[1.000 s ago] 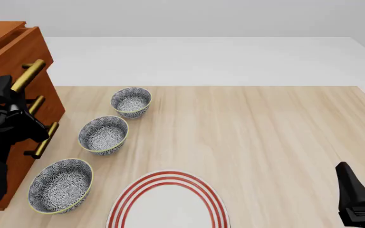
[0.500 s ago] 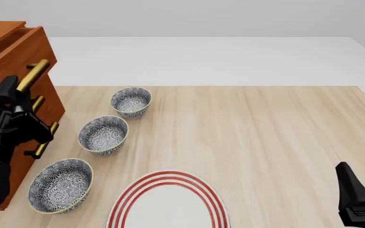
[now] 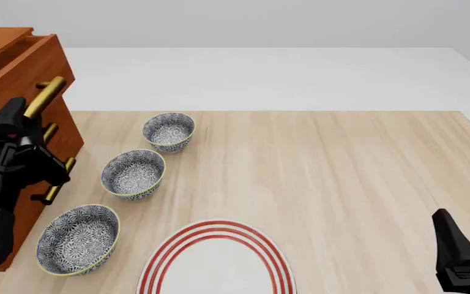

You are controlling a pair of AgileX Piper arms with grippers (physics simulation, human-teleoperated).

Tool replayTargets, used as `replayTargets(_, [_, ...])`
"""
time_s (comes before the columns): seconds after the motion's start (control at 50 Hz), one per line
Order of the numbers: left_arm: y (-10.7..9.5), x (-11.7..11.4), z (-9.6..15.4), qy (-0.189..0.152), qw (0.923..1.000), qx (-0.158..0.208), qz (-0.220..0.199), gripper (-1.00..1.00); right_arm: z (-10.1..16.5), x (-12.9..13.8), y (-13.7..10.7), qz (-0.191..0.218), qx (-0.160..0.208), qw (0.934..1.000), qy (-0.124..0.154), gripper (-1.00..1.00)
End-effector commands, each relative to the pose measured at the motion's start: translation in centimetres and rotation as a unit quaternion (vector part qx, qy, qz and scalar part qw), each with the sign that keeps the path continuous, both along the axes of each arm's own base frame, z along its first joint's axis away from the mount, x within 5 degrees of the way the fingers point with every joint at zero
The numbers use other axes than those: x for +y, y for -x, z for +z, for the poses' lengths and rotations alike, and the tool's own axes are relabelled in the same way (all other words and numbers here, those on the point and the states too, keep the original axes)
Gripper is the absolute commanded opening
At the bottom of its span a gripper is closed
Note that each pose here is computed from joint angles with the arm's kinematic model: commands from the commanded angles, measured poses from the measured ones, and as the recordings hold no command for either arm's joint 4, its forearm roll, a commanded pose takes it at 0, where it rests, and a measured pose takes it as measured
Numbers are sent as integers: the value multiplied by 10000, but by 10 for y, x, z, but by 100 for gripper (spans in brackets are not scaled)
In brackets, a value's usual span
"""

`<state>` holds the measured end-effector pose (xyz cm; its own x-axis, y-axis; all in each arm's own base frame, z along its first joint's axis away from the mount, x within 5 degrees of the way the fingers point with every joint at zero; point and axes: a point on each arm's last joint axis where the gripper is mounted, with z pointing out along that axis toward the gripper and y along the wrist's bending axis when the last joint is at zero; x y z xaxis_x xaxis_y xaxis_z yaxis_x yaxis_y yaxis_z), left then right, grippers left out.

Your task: Open the top drawer of the cabinet.

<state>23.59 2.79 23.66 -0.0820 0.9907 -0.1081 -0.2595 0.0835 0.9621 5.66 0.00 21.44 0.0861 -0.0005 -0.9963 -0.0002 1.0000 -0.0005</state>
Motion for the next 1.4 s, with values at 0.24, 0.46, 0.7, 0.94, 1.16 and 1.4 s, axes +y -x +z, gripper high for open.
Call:
replayTargets(0.24, [0,-13,-3,43,9997,68,-246,-100,0,0,0,0,0,10000,-1,100])
replayTargets(0.46, [0,-13,-3,62,9996,63,-255,-100,0,0,0,1,0,10000,0,100])
replayTargets(0.7, [2,-15,2,70,9996,36,-288,100,0,0,0,0,1,10000,0,100])
replayTargets(0.94, [12,-15,10,90,9995,-52,-294,100,0,0,0,0,-1,10000,0,100])
replayTargets(1.16, [45,-19,11,40,9995,-5,-327,100,0,0,0,-1,0,10000,0,100])
replayTargets(1.4, [86,-24,14,-5,9991,-70,-411,100,0,0,0,0,-1,10000,0,100])
